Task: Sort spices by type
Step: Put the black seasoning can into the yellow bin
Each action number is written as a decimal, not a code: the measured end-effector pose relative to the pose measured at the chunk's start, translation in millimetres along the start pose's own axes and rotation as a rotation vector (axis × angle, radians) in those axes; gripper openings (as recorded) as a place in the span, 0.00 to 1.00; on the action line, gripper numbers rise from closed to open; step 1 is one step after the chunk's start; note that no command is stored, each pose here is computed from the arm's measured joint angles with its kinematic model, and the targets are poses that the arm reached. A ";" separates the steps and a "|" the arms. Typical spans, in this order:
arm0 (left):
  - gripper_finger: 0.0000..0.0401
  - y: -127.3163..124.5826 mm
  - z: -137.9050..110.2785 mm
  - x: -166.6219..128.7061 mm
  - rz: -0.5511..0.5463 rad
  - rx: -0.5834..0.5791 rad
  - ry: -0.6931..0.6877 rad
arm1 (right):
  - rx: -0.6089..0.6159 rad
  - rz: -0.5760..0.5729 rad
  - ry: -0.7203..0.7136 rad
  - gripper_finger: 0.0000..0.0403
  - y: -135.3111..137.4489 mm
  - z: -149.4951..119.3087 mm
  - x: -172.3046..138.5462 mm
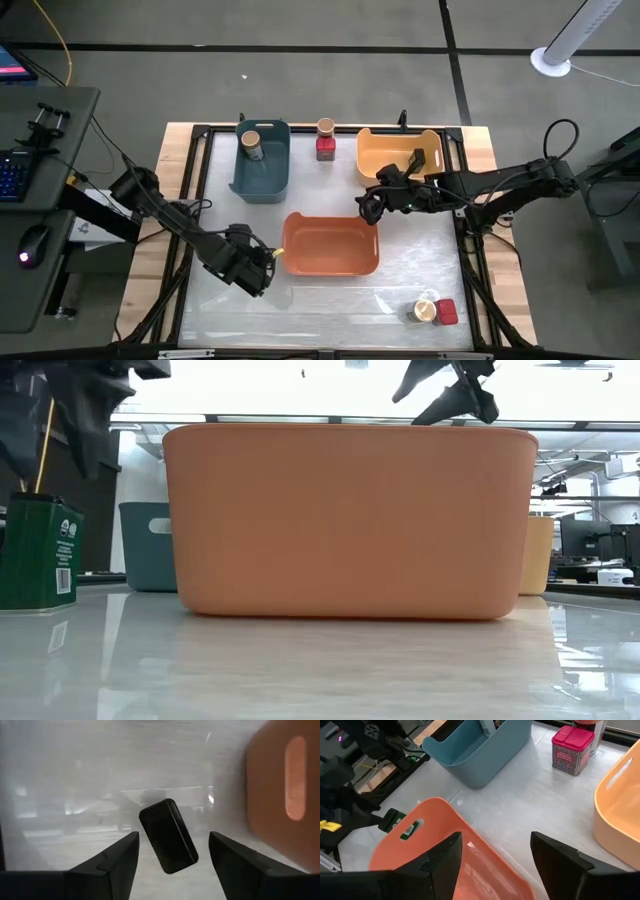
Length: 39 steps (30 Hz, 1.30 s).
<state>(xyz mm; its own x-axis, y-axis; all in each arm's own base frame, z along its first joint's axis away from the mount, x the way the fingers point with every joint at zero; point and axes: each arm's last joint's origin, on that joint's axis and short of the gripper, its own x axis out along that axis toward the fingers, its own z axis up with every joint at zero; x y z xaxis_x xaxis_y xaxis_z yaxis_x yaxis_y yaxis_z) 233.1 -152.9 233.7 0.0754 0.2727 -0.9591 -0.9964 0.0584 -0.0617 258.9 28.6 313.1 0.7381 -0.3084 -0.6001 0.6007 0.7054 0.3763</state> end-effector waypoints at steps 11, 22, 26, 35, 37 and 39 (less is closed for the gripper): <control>0.58 5.7 -8.4 29.0 0.003 -0.144 0.052 | -0.008 -0.011 0.011 0.58 -1.2 -1.1 0.0; 0.56 12.1 -11.0 52.5 -0.011 -0.113 0.062 | -0.007 -0.011 0.014 0.58 -1.3 -1.3 0.0; 0.47 12.3 -10.8 52.2 -0.016 -0.047 0.064 | 0.000 -0.013 0.016 0.58 -1.5 -1.5 0.0; 0.23 26.3 15.6 10.4 -0.208 0.152 0.043 | 0.031 0.073 -0.063 0.58 7.2 6.8 -0.8; 0.23 36.3 29.9 -5.5 -0.274 0.155 0.010 | 0.035 0.117 -0.103 0.58 11.3 10.8 -3.5; 0.23 47.5 45.7 -21.9 -0.358 0.152 -0.025 | 0.036 0.162 -0.142 0.58 14.5 15.0 -9.0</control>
<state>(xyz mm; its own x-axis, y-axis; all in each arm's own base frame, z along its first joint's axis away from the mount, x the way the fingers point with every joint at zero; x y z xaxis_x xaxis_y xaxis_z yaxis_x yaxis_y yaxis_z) 186.0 -112.2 264.4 0.4203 0.2325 -0.8771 -0.8897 0.2955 -0.3480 265.6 32.0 334.5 0.8600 -0.2814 -0.4257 0.4797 0.7305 0.4861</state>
